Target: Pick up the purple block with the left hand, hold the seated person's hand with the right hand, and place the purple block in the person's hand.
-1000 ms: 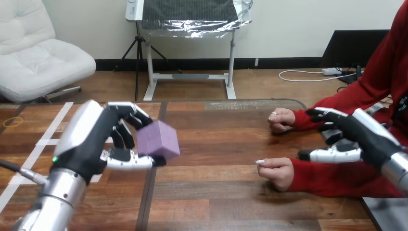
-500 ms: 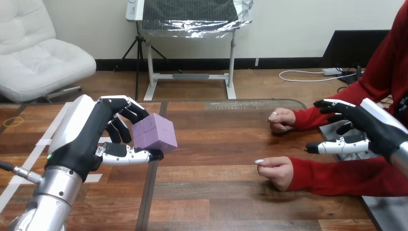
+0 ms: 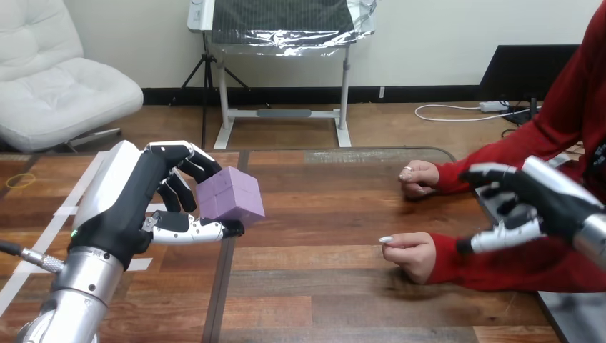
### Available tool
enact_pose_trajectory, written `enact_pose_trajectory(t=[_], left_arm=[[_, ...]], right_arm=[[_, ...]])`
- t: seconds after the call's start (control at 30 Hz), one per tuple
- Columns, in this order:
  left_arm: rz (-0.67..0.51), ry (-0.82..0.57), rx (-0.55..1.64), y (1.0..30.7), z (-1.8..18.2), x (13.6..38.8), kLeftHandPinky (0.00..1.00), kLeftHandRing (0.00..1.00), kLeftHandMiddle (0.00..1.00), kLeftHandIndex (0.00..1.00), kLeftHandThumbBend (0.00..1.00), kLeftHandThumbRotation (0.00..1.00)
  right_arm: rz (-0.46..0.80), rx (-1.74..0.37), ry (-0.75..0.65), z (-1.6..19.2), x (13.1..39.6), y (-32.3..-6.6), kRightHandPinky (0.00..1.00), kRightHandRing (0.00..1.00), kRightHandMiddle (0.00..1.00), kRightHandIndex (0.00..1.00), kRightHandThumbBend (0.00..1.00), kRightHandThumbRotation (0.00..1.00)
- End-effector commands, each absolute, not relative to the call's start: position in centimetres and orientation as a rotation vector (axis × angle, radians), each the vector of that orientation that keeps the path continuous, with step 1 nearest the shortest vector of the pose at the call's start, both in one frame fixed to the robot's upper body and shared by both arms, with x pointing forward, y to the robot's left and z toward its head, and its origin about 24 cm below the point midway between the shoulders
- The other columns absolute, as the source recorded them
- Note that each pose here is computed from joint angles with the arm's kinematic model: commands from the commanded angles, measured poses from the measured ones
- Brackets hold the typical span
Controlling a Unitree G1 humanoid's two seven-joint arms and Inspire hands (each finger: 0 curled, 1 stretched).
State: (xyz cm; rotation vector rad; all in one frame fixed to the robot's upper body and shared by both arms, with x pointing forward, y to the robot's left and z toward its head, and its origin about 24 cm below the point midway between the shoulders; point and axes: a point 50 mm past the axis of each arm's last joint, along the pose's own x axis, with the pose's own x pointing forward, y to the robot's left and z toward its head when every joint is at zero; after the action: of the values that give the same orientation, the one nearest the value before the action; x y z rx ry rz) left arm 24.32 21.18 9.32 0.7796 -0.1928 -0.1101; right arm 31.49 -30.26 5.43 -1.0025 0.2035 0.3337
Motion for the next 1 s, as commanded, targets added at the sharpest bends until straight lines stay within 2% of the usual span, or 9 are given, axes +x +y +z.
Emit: enact_pose_trajectory(t=[0.0, 0.57, 0.97], left_arm=[[-0.069, -0.327, 0.757, 20.9, 12.3, 25.1, 0.29, 0.34, 0.4, 0.42, 0.66, 0.0], [0.012, -0.333, 0.696, 21.5, 11.6, 25.7, 0.29, 0.34, 0.4, 0.42, 0.67, 0.0], [0.075, -0.329, 0.659, 22.1, 10.8, 26.3, 0.27, 0.32, 0.4, 0.42, 0.66, 0.0]], right_arm=[[0.316, -1.026, 0.182, 7.4, 33.0, -30.1, 0.72, 0.84, 0.86, 0.85, 1.0, 0.21], [0.338, -1.037, 0.267, 6.4, 33.1, -29.7, 0.73, 0.84, 0.87, 0.85, 1.0, 0.15], [0.356, -1.043, 0.276, 5.8, 33.0, -29.4, 0.76, 0.86, 0.87, 0.85, 1.0, 0.12]])
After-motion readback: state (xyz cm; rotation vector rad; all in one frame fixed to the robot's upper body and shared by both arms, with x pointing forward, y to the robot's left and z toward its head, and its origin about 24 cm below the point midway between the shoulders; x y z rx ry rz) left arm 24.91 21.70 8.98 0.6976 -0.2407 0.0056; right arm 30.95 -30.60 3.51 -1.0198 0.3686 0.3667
